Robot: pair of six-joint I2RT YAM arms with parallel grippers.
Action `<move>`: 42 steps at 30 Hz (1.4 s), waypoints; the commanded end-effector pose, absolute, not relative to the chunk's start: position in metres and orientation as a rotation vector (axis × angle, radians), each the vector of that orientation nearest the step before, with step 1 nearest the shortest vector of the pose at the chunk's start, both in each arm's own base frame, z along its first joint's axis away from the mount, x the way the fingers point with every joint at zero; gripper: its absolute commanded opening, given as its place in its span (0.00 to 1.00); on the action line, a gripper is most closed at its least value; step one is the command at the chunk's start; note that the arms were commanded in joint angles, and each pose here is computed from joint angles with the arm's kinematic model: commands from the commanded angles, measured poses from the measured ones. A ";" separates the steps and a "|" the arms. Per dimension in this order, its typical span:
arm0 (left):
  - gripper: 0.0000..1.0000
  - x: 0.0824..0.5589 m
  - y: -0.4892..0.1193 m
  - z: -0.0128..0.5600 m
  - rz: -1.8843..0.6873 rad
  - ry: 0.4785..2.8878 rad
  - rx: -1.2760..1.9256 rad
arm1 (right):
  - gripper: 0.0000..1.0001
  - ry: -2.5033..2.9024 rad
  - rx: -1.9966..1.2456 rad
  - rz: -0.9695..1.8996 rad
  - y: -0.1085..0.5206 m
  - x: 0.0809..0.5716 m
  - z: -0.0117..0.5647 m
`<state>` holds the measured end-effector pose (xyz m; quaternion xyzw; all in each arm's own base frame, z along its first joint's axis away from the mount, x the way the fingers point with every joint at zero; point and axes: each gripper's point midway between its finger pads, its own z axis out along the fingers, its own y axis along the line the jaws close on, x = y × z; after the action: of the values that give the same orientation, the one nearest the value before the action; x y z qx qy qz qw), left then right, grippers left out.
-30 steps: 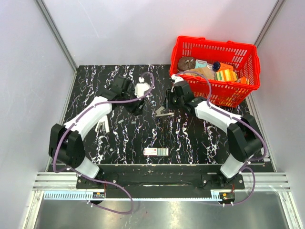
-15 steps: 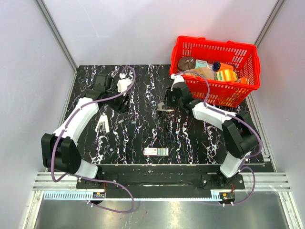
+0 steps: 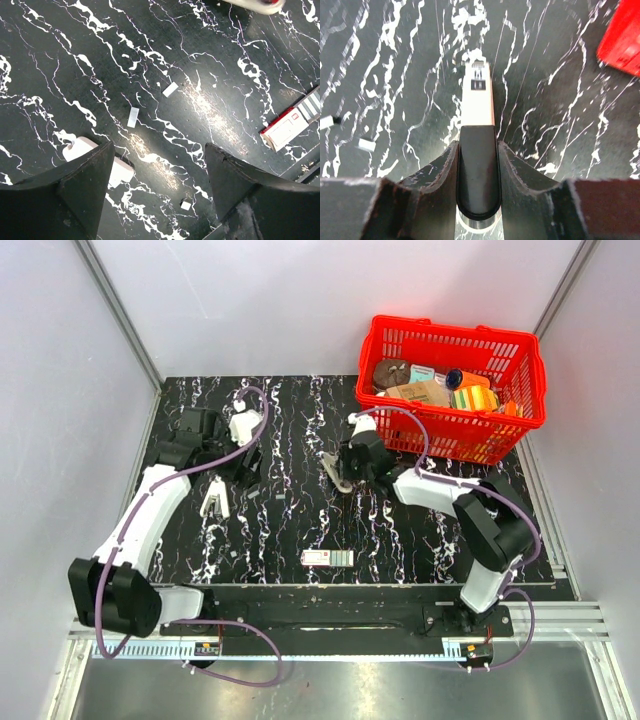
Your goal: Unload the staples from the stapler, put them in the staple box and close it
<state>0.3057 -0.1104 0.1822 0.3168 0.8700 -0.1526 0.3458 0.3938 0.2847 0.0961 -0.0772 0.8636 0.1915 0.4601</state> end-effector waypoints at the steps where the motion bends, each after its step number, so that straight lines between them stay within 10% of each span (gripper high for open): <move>1: 0.78 0.295 -0.101 0.198 -0.358 2.202 0.835 | 0.04 2.250 -0.212 0.371 0.283 0.373 0.061; 5: 0.79 0.283 -0.092 0.197 -0.352 2.238 0.845 | 0.22 2.284 -0.220 0.339 0.278 0.366 0.058; 13: 0.99 0.282 -0.049 0.211 -0.130 2.208 0.653 | 0.99 2.149 -0.309 0.350 0.283 0.366 0.137; 26: 0.99 0.287 0.019 0.249 -0.032 2.101 0.281 | 1.00 1.856 -0.379 0.507 0.352 0.400 0.215; 35: 0.93 0.298 0.027 0.246 -0.040 2.114 0.227 | 0.68 1.999 -0.824 0.453 0.419 0.397 0.153; 42: 0.84 0.307 0.040 0.232 -0.066 2.176 0.148 | 0.73 1.919 -1.113 0.690 0.453 0.364 0.126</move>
<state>0.2946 0.0354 0.2215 0.0756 0.8930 -0.0187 0.4432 0.3854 0.4275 0.1162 -0.3643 0.8077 0.2092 0.4136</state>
